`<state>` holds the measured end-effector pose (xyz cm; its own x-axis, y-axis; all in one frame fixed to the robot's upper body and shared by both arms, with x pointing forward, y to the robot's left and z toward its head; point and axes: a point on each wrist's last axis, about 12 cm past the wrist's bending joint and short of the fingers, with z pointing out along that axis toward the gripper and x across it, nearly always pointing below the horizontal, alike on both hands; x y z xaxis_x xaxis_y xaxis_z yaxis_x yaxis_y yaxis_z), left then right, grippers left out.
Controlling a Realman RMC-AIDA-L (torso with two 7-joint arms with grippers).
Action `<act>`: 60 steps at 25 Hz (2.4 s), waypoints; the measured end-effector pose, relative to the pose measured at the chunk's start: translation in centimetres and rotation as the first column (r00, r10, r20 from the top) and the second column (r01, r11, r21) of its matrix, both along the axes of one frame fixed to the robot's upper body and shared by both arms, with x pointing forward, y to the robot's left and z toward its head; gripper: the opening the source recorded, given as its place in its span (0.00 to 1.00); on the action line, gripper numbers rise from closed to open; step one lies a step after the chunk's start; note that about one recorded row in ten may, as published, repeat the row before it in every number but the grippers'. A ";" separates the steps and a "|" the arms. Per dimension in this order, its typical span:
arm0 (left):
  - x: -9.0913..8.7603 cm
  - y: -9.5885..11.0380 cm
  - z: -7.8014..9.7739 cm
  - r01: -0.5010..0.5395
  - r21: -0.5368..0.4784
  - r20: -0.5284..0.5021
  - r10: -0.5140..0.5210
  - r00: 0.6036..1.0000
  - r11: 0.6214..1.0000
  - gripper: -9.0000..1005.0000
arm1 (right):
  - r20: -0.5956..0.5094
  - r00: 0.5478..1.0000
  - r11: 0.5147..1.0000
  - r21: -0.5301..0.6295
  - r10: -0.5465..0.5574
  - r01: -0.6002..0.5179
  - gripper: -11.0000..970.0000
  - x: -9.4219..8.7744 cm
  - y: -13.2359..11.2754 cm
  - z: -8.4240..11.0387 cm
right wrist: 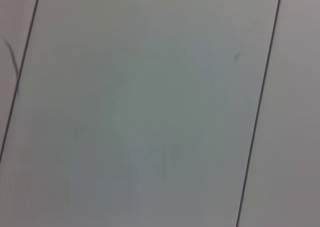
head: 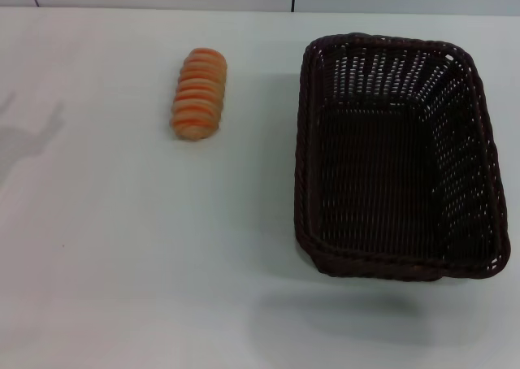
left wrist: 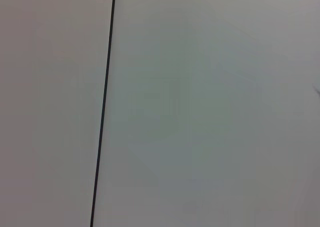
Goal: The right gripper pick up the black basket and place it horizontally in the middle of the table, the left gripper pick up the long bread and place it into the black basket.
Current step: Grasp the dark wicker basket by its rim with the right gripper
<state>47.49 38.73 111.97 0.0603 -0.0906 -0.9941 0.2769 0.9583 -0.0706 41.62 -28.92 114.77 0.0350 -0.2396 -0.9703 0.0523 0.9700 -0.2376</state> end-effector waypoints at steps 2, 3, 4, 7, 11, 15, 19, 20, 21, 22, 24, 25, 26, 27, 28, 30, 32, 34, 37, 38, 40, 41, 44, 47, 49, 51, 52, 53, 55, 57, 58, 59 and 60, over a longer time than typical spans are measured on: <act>0.0 0.0 0.0 0.003 -0.001 0.002 -0.003 1.000 1.000 0.86 | -0.003 1.000 1.000 0.000 0.001 -0.001 0.56 0.0 0.0 0.0; 0.0 0.0 0.0 0.003 -0.001 0.002 -0.003 1.000 1.000 0.86 | -0.008 1.000 1.000 0.001 0.001 -0.001 0.56 0.0 0.0 -0.1; 0.0 0.0 0.0 0.004 -0.001 0.002 -0.004 1.000 1.000 0.86 | -0.015 1.000 1.000 0.000 0.003 -0.003 0.56 0.1 0.0 -0.2; -0.1 0.0 0.1 0.007 -0.003 0.005 -0.007 1.000 1.000 0.86 | -0.040 0.999 1.000 0.001 0.011 -0.011 0.56 0.3 0.2 -0.3; -0.1 0.0 0.1 0.006 -0.004 0.005 -0.006 1.000 1.000 0.86 | -0.066 0.998 1.000 0.000 0.025 -0.025 0.56 0.7 0.4 -0.3; -0.1 0.1 0.1 0.004 -0.004 0.006 -0.004 1.000 1.000 0.86 | -0.087 0.995 0.999 -0.007 0.052 -0.053 0.56 0.9 0.6 0.0; -0.1 0.1 0.0 0.002 -0.005 0.005 -0.002 1.000 1.000 0.86 | -0.100 0.993 0.998 -0.002 0.067 -0.068 0.57 1.1 0.8 0.7; -0.1 0.1 0.0 0.002 -0.005 0.004 -0.002 1.000 1.000 0.86 | -0.111 0.991 0.998 0.001 0.069 -0.069 0.57 1.1 0.9 0.9; -0.2 0.1 0.0 0.001 -0.005 0.004 -0.001 1.000 1.000 0.86 | -0.125 0.990 0.998 0.004 0.069 -0.069 0.57 1.1 0.9 1.2; -0.2 0.1 0.0 0.001 -0.005 0.004 -0.001 1.000 1.000 0.86 | -0.150 0.987 0.998 0.009 0.065 -0.065 0.57 1.2 0.9 1.4; -0.2 0.1 0.0 0.001 -0.004 0.004 -0.001 1.000 1.000 0.86 | -0.218 0.975 0.999 0.018 0.050 -0.047 0.58 1.6 0.7 2.2; -0.2 0.1 0.0 0.001 -0.004 0.004 -0.001 1.000 1.000 0.86 | -0.248 0.968 0.999 0.023 0.043 -0.039 0.58 1.8 0.6 2.6; -0.2 0.1 0.0 0.001 -0.003 0.004 -0.001 1.000 1.000 0.86 | -0.284 0.958 0.999 0.030 0.039 -0.032 0.59 2.0 0.5 2.9; -0.2 0.1 0.0 0.001 -0.003 0.003 -0.001 1.000 1.000 0.86 | -0.312 0.949 0.999 0.036 0.040 -0.030 0.59 2.0 0.5 3.0; -0.2 0.2 -0.1 0.001 -0.003 0.003 -0.001 1.000 1.000 0.86 | -0.333 0.942 0.999 0.046 0.043 -0.029 0.59 2.1 0.4 3.2; -0.2 0.2 -0.1 0.000 -0.003 0.000 0.000 1.000 1.000 0.86 | -0.362 0.931 0.996 0.081 0.052 -0.024 0.59 2.3 0.2 3.3; -0.2 0.2 -0.2 -0.001 -0.004 -0.002 0.001 1.000 1.000 0.86 | -0.405 0.912 0.992 0.121 0.066 -0.018 0.59 2.8 -0.2 3.3; -0.2 0.2 -0.3 -0.002 -0.006 -0.005 0.002 1.000 1.000 0.86 | -0.450 0.890 0.989 0.151 0.080 -0.013 0.59 3.6 -0.7 3.5; -0.4 0.3 -0.4 -0.005 -0.011 -0.012 0.005 1.000 1.000 0.86 | -0.494 0.863 0.984 0.175 0.107 -0.022 0.59 4.8 -1.0 4.0; -0.4 0.3 -0.5 -0.005 -0.012 -0.014 0.005 1.000 1.000 0.86 | -0.505 0.856 0.984 0.177 0.116 -0.028 0.59 5.2 -0.9 4.2; -0.4 0.3 -0.7 -0.004 -0.014 -0.019 0.004 1.000 1.000 0.86 | -0.525 0.841 0.983 0.176 0.130 -0.042 0.59 5.9 -0.9 4.7; -0.4 0.2 -0.8 -0.004 -0.015 -0.022 0.004 1.000 1.000 0.86 | -0.538 0.832 0.983 0.175 0.137 -0.049 0.59 6.2 -0.8 4.9; -0.5 0.2 -0.9 -0.004 -0.018 -0.027 0.003 1.000 1.000 0.85 | -0.585 0.795 0.983 0.168 0.163 -0.078 0.59 7.7 -0.4 6.0; -0.5 0.2 -1.1 -0.005 -0.021 -0.033 0.004 0.999 1.000 0.85 | -0.630 0.756 0.983 0.149 0.179 -0.109 0.59 9.0 0.3 7.2; -0.5 0.2 -1.3 -0.006 -0.024 -0.037 0.005 0.999 1.000 0.85 | -0.653 0.737 0.985 0.135 0.173 -0.111 0.59 9.6 0.8 7.9; -0.4 0.2 -1.4 -0.007 -0.027 -0.041 0.005 0.999 1.000 0.85 | -0.690 0.711 0.990 0.097 0.139 -0.100 0.59 10.4 1.3 8.7; -0.4 0.2 -1.5 -0.007 -0.027 -0.042 0.005 0.999 1.000 0.85 | -0.705 0.700 0.993 0.074 0.117 -0.092 0.59 10.7 1.5 9.0; -0.4 0.2 -1.5 -0.006 -0.027 -0.042 0.005 0.999 1.000 0.85 | -0.720 0.688 0.995 0.045 0.092 -0.086 0.59 11.0 1.9 9.4; -0.4 0.1 -1.5 -0.006 -0.027 -0.043 0.005 0.999 1.000 0.85 | -0.739 0.670 0.996 0.019 0.072 -0.085 0.59 11.5 2.8 10.0; -0.4 0.1 -1.5 -0.006 -0.027 -0.043 0.005 0.999 1.000 0.85 | -0.752 0.654 0.995 0.025 0.080 -0.093 0.59 11.8 3.6 10.6; -0.4 0.1 -1.5 -0.006 -0.027 -0.043 0.005 0.999 1.000 0.85 | -0.762 0.642 0.995 0.032 0.084 -0.092 0.59 12.0 4.0 10.9; -0.4 0.1 -1.6 -0.007 -0.027 -0.043 0.006 0.999 1.000 0.85 | -0.769 0.633 0.995 0.038 0.087 -0.091 0.59 12.1 4.3 11.1; -0.4 0.1 -1.6 -0.007 -0.027 -0.043 0.006 0.999 1.000 0.85 | -0.776 0.624 0.995 0.043 0.089 -0.089 0.59 12.3 4.6 11.2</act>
